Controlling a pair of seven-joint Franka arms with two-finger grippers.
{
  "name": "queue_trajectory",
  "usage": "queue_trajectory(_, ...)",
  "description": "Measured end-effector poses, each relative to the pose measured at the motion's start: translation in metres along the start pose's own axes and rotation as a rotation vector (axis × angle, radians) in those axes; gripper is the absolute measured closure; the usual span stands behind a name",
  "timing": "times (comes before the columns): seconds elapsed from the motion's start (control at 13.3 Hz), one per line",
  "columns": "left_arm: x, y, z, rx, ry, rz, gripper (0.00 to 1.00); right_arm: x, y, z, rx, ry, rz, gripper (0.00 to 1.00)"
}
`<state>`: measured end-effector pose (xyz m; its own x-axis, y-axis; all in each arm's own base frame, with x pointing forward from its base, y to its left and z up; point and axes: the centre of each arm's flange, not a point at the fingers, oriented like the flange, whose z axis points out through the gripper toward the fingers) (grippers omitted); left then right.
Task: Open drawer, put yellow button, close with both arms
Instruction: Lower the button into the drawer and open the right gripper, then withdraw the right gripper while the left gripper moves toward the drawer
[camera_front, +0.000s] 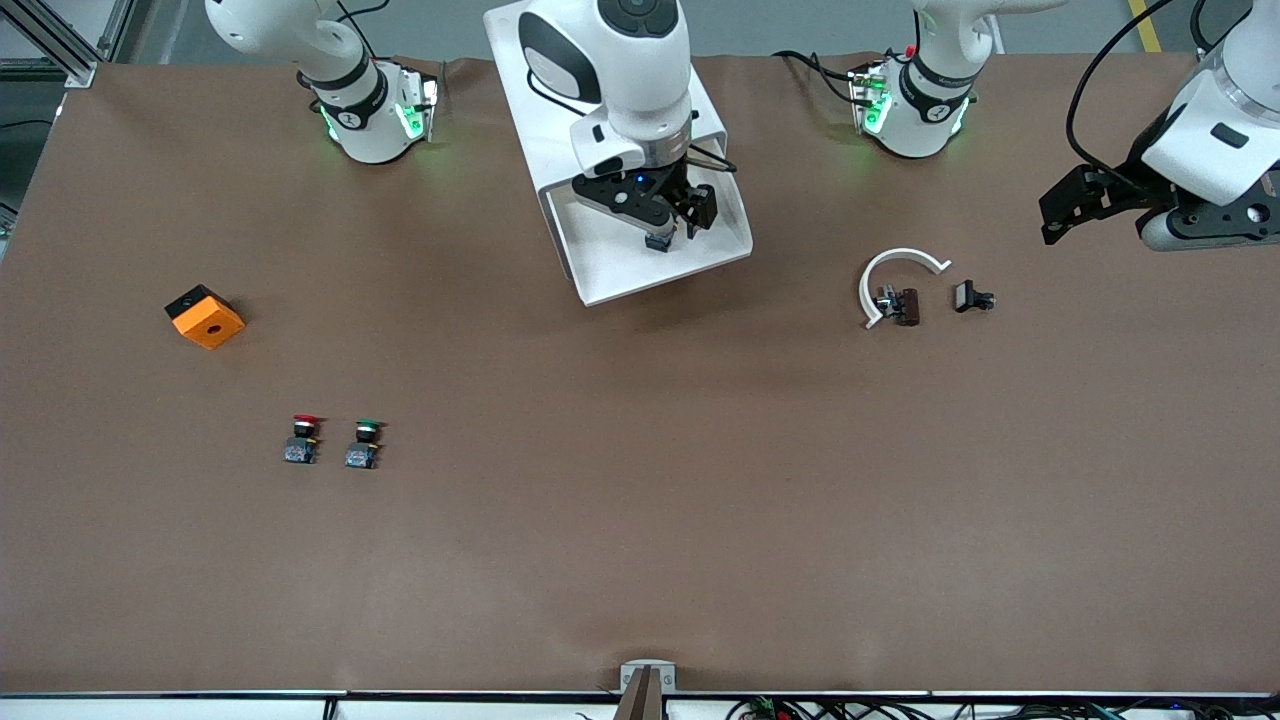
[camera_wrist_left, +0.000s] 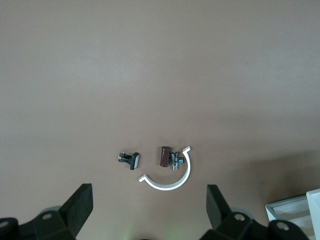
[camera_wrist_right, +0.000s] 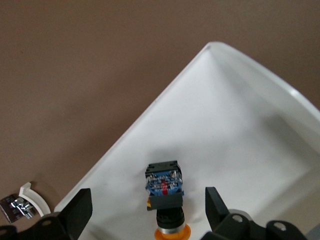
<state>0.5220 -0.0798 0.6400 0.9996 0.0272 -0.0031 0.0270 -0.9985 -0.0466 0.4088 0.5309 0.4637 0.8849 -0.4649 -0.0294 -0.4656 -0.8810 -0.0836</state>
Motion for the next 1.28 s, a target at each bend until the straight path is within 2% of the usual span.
queue_trajectory(0.15, 0.001, 0.001, 0.001, 0.000, 0.000, 0.002, 0.00, 0.051, 0.010, -0.015, -0.005, 0.005, -0.057, 0.00)
queue_trajectory(0.38, 0.007, 0.014, 0.013, 0.000, -0.019, 0.026, 0.00, 0.148, 0.044, -0.027, -0.024, 0.008, -0.142, 0.00)
queue_trajectory(0.6, 0.018, 0.022, 0.028, -0.004, -0.046, 0.040, 0.00, 0.251, 0.104, -0.034, -0.055, -0.009, -0.214, 0.00)
queue_trajectory(0.83, 0.024, 0.027, 0.041, -0.005, -0.066, 0.048, 0.00, 0.343, 0.185, -0.056, -0.087, -0.054, -0.292, 0.00)
queue_trajectory(1.05, 0.034, 0.057, 0.066, -0.014, -0.073, 0.069, 0.00, 0.401, 0.254, -0.075, -0.086, -0.075, -0.340, 0.00)
queue_trajectory(1.28, 0.037, 0.104, 0.110, -0.031, -0.067, 0.076, 0.00, 0.427, 0.295, -0.080, -0.089, -0.091, -0.296, 0.00)
